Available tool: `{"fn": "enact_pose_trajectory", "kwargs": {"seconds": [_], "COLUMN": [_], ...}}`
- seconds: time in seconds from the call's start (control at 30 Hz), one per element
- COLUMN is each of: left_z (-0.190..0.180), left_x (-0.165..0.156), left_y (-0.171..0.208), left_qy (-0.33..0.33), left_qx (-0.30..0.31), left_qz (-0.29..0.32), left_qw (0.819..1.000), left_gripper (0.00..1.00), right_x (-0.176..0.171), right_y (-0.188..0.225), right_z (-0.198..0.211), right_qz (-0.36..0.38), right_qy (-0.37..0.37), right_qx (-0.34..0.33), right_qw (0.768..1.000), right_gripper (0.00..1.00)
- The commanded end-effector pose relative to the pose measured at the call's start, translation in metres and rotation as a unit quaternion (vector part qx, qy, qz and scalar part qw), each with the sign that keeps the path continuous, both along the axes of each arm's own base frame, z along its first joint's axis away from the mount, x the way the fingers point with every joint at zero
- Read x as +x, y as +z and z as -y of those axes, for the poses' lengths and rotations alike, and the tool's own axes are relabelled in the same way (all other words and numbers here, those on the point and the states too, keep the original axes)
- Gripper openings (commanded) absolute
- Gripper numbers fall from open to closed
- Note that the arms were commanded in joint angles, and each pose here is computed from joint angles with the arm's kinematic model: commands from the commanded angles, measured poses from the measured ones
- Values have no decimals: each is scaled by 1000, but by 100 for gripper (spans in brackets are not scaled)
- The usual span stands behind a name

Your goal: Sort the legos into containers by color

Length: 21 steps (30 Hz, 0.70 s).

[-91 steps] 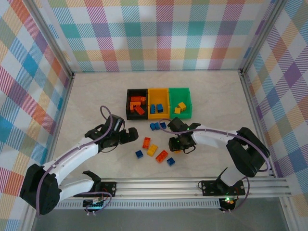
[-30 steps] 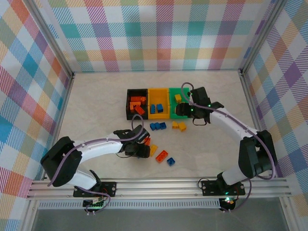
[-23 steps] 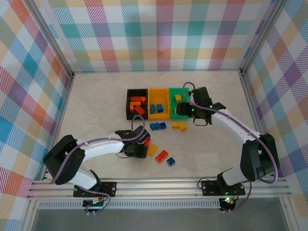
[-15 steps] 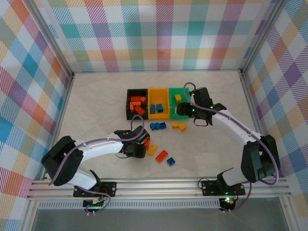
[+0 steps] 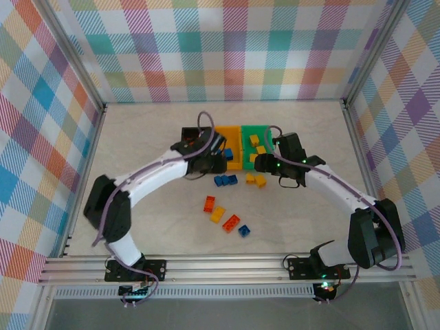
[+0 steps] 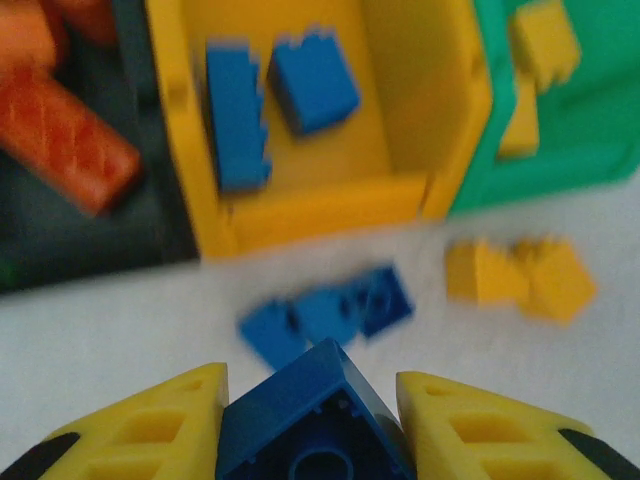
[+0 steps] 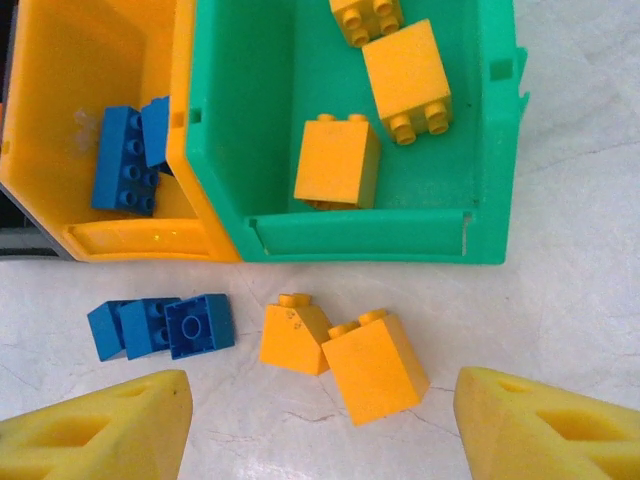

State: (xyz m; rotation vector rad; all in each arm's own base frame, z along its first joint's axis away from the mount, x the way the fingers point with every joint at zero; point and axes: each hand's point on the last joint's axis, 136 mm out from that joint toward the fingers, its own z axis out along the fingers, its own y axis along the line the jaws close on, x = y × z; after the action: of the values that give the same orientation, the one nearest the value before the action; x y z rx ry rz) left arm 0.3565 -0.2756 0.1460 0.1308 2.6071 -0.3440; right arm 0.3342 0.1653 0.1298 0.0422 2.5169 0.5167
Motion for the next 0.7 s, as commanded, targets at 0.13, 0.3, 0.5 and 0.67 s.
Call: {"fn": "enact_pose_trajectory", "kwargs": {"seconds": [0.13, 0.3, 0.5, 0.67], "left_z": [3, 17, 28, 35], "left_x": [74, 97, 107, 99], "left_y": [-16, -24, -20, 1], "left_qy": [22, 22, 20, 11], "left_qx": [84, 86, 73, 50], "left_qz": [7, 4, 5, 12], "left_qw": [996, 996, 997, 999], "left_gripper": [31, 32, 56, 78], "right_x": [-5, -7, -10, -12], "right_y": [7, 7, 10, 12], "right_z": [0, 0, -1, -1], "right_qz": [14, 16, 20, 21], "right_qy": [0, 0, 6, 6], "right_qx": [9, 13, 19, 24], "right_qw": [1000, 1000, 1000, 999], "right_gripper": [71, 71, 73, 77]}}
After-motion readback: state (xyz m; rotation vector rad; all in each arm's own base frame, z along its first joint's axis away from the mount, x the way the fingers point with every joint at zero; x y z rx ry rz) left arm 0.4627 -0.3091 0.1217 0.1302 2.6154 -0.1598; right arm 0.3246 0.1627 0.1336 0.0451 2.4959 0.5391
